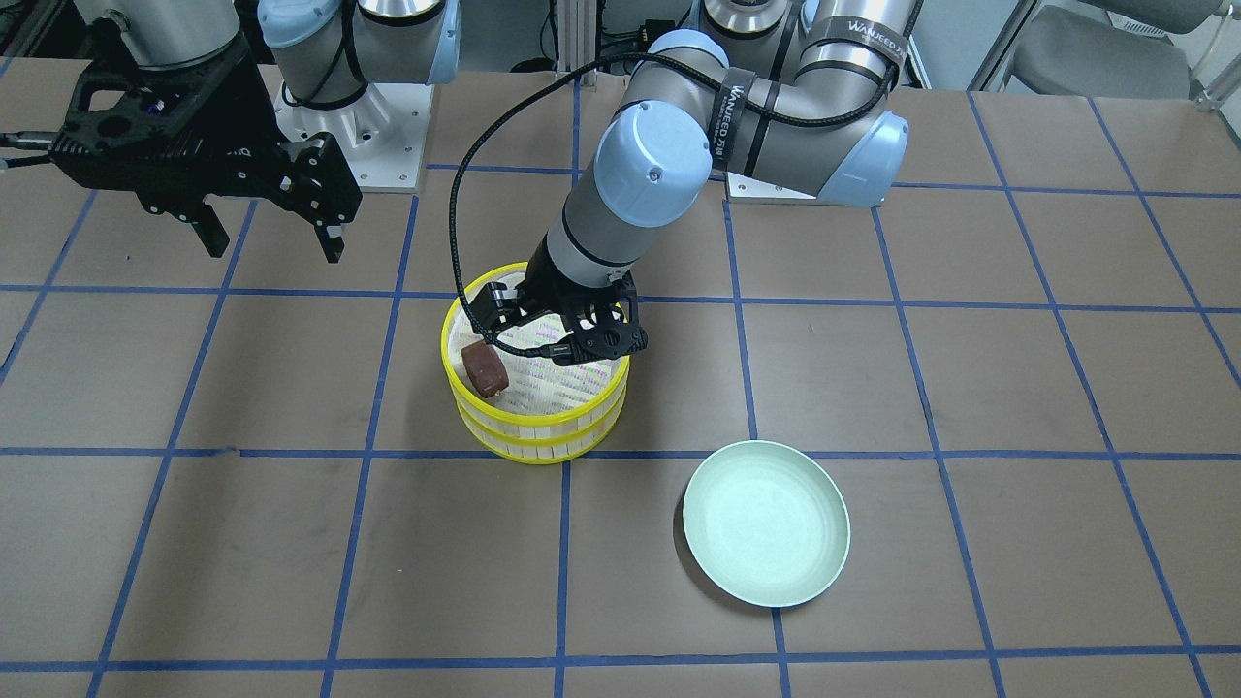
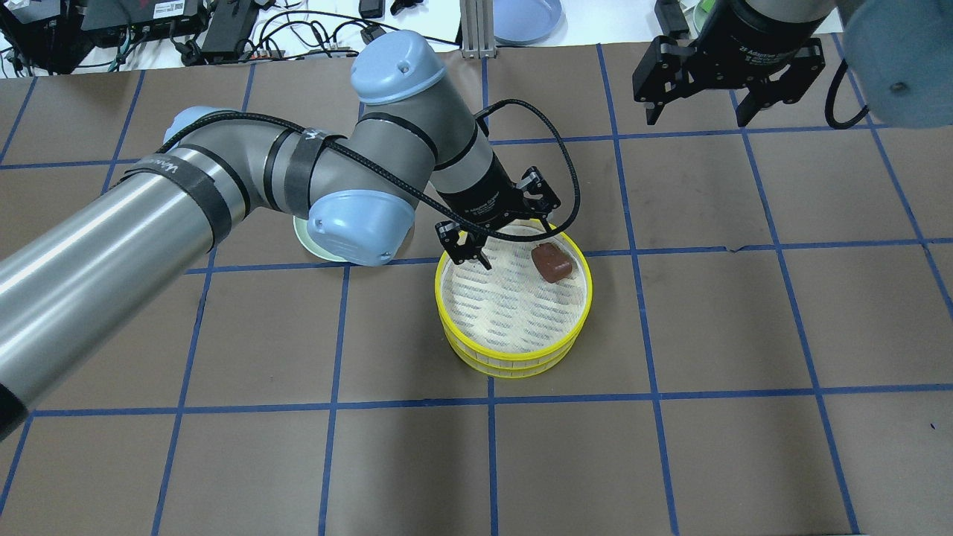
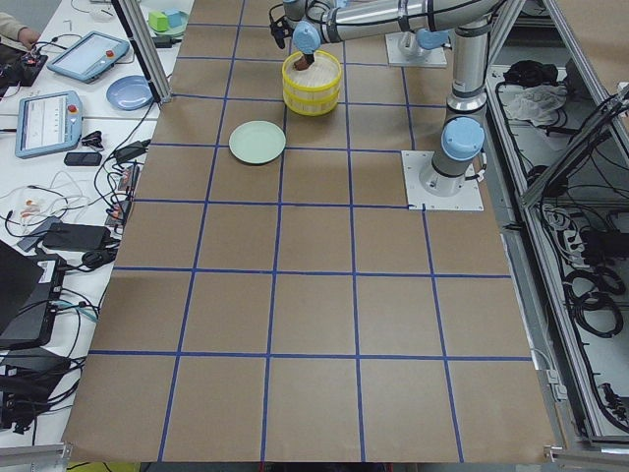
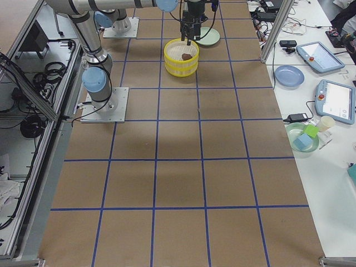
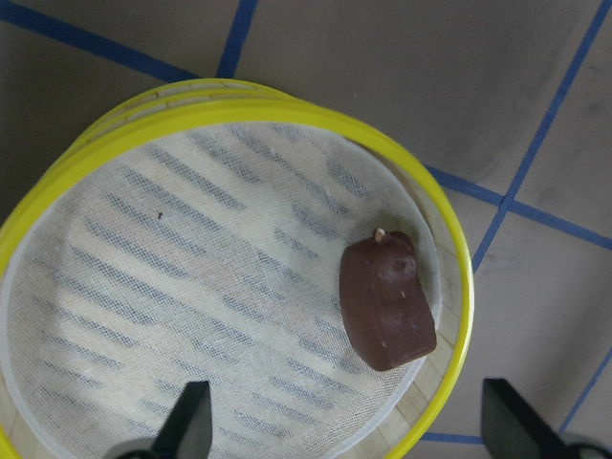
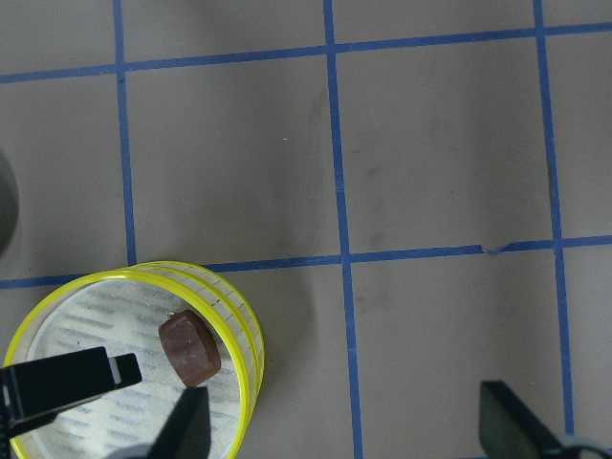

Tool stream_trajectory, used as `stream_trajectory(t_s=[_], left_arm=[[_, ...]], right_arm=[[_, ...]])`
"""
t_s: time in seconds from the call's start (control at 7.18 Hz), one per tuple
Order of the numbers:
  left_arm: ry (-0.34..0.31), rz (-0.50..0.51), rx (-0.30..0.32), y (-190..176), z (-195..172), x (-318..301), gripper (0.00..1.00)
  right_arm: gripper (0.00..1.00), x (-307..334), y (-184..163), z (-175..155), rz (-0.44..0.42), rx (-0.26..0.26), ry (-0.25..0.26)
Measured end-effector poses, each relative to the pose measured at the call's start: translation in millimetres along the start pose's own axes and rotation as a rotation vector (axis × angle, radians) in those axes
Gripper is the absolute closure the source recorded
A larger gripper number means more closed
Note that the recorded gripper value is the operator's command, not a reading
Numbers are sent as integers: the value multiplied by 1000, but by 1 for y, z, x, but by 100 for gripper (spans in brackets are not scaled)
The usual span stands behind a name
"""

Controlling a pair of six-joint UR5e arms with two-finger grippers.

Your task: Place buns in different layers of steamer

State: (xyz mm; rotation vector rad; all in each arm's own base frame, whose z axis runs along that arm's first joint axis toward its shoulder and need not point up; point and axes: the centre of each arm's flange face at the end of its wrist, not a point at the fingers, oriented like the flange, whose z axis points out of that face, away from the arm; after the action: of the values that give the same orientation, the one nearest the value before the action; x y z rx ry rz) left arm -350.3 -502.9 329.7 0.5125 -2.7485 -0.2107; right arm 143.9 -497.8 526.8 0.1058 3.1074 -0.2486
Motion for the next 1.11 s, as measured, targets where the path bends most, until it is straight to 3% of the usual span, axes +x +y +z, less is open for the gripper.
stream_trajectory(t_s=[0.28, 0.7, 1.11], left_arm=[[-42, 127, 73, -46, -34, -35, 0], [-213, 359, 144, -104, -124, -116, 0], [-335, 401, 208, -75, -219, -139, 0]], right_arm=[[0, -1, 11, -14, 4, 23, -12], [0, 1, 27, -23, -4, 44, -2], [0, 4, 25, -14, 4, 11, 15]])
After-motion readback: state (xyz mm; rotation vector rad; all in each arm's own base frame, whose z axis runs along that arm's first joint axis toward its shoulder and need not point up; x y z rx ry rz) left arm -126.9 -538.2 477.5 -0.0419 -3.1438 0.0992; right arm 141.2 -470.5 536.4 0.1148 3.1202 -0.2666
